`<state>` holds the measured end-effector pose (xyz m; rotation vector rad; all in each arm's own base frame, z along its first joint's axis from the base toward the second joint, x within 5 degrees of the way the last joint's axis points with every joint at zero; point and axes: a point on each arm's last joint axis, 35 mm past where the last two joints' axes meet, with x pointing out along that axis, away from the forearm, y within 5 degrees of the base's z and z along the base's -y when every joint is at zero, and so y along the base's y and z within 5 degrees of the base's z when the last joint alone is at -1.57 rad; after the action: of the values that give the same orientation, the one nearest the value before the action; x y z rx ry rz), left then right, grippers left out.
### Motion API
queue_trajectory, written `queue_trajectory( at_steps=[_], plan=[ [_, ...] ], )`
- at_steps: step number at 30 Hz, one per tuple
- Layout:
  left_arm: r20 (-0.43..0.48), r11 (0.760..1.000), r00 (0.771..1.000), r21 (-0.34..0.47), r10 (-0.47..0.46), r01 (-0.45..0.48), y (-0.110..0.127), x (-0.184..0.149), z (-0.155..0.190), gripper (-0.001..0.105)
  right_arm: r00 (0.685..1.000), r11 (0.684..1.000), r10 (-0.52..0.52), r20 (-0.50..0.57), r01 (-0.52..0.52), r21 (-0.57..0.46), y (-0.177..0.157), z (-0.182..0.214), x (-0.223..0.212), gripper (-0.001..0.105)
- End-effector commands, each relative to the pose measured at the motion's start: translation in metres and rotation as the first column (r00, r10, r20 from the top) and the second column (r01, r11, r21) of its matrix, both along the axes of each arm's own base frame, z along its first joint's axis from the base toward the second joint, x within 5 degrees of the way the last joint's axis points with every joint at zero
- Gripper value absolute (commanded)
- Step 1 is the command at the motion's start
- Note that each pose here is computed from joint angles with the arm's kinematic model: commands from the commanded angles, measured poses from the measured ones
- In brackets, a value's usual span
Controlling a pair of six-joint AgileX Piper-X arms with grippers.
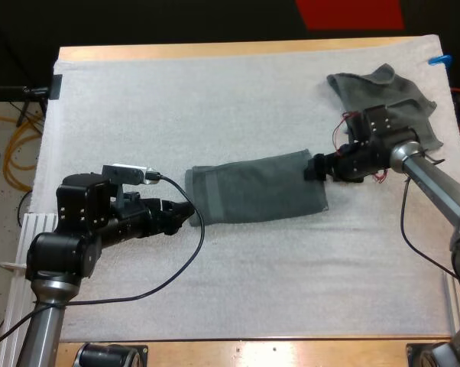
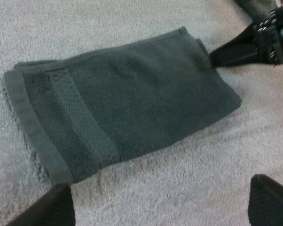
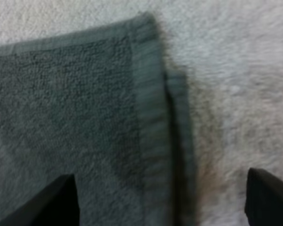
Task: Pick towel from pile fold and stack
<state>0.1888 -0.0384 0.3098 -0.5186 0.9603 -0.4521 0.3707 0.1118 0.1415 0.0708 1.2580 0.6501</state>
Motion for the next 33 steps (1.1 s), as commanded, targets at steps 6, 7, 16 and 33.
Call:
queue_trajectory(
  at_steps=[6, 7, 16, 33],
  plan=[
    [-0.002, 1.0, 1.0, -0.01, 0.014, -0.014, -0.001, 0.0, 0.002, 0.072, 0.996, 0.988, 0.044, -0.081, -0.031, 0.152, 0.004, -0.007, -0.001, 0.07],
    [-0.002, 1.0, 1.0, -0.009, 0.014, -0.014, -0.001, 0.0, 0.002, 0.072, 0.994, 0.986, 0.04, -0.098, -0.024, 0.163, 0.004, -0.01, -0.001, 0.07],
    [-0.002, 1.0, 1.0, -0.009, 0.014, -0.014, -0.001, 0.0, 0.002, 0.072, 0.99, 0.99, 0.015, -0.14, 0.005, 0.139, 0.004, -0.017, -0.003, 0.021],
    [-0.003, 1.0, 1.0, -0.021, 0.004, -0.004, -0.001, -0.001, 0.003, 0.072, 0.98, 0.763, 0.101, 0.173, 0.036, -0.646, -0.034, 0.086, -0.034, 0.0]
  ],
)
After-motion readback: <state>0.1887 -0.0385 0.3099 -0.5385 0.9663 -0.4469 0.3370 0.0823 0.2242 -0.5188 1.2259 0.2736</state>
